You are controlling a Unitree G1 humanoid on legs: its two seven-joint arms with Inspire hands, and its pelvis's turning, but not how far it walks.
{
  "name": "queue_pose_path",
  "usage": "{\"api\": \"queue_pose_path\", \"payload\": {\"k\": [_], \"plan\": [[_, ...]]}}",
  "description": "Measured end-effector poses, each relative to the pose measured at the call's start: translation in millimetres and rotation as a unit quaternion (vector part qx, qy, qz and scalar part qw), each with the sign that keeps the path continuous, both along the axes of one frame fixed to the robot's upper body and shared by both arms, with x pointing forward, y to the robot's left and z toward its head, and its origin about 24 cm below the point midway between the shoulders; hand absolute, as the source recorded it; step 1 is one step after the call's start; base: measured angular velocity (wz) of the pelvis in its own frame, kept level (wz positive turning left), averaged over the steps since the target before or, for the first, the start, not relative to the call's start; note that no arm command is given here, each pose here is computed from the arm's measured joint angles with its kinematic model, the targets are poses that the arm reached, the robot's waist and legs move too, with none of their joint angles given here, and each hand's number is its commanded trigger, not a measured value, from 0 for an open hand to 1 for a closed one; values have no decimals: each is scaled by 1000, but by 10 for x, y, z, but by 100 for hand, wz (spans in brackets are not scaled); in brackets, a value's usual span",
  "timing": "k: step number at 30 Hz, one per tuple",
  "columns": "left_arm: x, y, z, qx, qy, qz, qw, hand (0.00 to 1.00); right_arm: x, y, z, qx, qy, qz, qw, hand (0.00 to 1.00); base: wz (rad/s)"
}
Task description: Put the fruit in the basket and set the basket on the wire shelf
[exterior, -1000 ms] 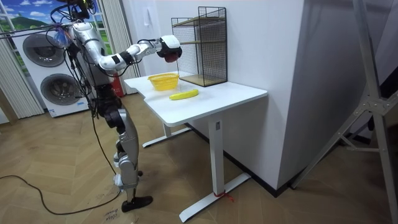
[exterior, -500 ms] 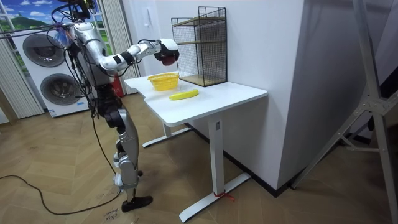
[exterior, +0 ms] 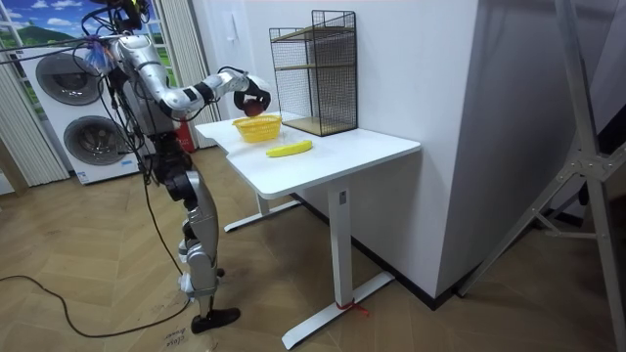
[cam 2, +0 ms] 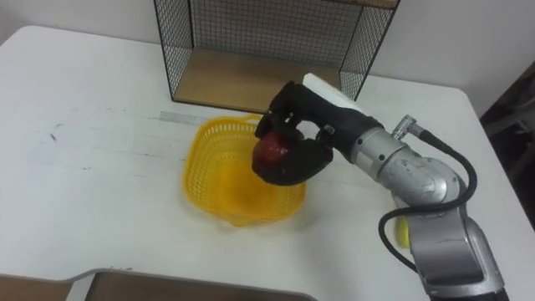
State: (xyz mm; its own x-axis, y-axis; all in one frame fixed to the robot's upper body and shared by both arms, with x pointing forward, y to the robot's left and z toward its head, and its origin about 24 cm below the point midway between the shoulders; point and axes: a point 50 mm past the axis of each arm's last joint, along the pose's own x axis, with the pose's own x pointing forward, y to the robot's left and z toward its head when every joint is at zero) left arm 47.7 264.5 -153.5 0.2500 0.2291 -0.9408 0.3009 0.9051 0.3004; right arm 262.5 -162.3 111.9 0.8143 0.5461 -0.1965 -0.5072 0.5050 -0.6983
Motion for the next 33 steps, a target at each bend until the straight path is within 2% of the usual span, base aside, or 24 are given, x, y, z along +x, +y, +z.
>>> {"api": "queue_pose_path", "payload": {"k": [6, 7, 8, 9, 16, 33], "plan": [[15, 43, 15, 11, -1, -6, 1000, 0, -32, 70, -91, -19, 27, 18, 999, 100, 0], [17, 43, 16, 12, 0, -10, 1000, 0, -31, 71, -96, -23, 28, 17, 999, 73, 0], [19, 43, 16, 12, 0, -10, 1000, 0, -31, 71, -98, -25, 28, 16, 999, 8, 0], [20, 43, 16, 12, 0, -11, 1000, 0, -30, 72, -105, -28, 29, 16, 999, 0, 0], [23, 12, 7, 9, 2, -20, 1000, 0, -42, 56, -258, -28, 62, 7, 998, 0, 0], [-83, -56, -24, 1, 17, -30, 999, 0, -67, 59, -298, -21, 67, 2, 998, 0, 0]]}}
